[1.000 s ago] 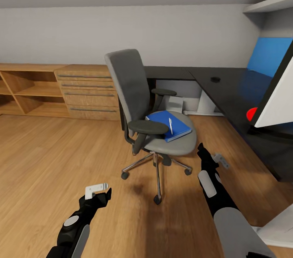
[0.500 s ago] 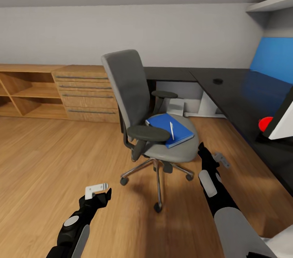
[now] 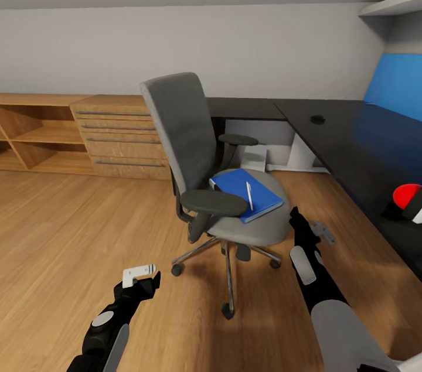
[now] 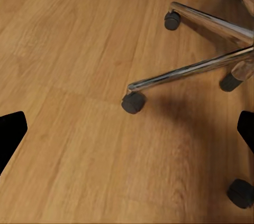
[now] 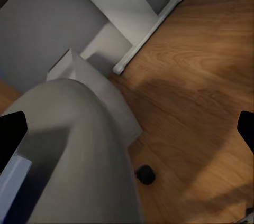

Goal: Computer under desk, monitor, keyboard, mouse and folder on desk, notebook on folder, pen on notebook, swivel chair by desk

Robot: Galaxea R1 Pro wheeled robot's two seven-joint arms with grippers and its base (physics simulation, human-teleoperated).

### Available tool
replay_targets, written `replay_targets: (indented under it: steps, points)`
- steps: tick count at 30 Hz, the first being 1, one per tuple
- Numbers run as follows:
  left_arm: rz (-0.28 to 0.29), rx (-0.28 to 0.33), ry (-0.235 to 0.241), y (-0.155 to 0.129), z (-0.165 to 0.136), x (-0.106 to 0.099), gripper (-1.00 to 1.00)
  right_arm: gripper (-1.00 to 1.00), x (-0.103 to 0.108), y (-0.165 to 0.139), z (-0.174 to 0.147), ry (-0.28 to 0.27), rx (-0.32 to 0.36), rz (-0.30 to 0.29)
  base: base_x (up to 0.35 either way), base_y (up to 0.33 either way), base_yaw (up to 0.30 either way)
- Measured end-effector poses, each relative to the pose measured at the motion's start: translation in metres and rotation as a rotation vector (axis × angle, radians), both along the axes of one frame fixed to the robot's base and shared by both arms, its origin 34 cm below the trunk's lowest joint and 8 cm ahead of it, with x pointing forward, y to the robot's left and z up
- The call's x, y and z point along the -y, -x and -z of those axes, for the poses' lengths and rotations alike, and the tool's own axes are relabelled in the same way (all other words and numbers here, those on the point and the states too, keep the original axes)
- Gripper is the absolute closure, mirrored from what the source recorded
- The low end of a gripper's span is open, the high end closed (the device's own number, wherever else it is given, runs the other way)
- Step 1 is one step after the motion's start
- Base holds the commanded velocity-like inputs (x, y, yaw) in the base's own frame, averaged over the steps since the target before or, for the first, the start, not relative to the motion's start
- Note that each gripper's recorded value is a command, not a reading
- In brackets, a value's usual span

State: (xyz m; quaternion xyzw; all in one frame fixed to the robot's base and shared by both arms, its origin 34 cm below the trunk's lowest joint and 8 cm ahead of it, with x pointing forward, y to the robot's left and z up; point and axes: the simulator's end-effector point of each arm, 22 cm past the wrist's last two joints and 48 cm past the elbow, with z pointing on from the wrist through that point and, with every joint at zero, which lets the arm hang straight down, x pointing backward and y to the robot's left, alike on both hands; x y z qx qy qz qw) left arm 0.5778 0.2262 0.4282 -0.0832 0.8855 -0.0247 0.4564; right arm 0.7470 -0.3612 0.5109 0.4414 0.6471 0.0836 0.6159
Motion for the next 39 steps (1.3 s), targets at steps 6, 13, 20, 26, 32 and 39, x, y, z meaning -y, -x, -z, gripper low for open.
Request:
replay_targets:
  steps: [6, 13, 20, 26, 32, 39]
  points:
    - [0.000, -0.001, 0.000, 0.000, 0.000, 0.000, -1.00, -1.00, 0.012, 0.004, 0.003, -0.010, -0.005, 0.024, 0.064, 0.000, 0.000]
    - [0.000, 0.000, -0.001, 0.000, 0.000, 0.000, -1.00, -1.00, 0.019, 0.006, 0.007, -0.036, -0.009, 0.041, 0.034, 0.000, 0.000]
    - [0.000, -0.002, -0.002, 0.000, 0.001, -0.001, -1.00, -1.00, 0.031, 0.008, 0.015, -0.096, -0.028, 0.044, 0.167, 0.000, 0.000]
    - [0.001, -0.003, -0.001, 0.001, 0.001, -0.001, -1.00, -1.00, 0.033, 0.009, 0.017, -0.109, -0.031, 0.043, 0.117, 0.000, 0.000]
    - [0.001, -0.004, -0.001, 0.001, 0.002, -0.001, -1.00, -1.00, 0.033, 0.009, 0.018, -0.111, -0.032, 0.043, 0.096, 0.000, 0.000]
    - [0.002, -0.004, -0.001, 0.001, 0.002, 0.000, -1.00, -1.00, 0.027, 0.008, 0.024, -0.134, -0.058, 0.016, 0.104, 0.000, 0.000]
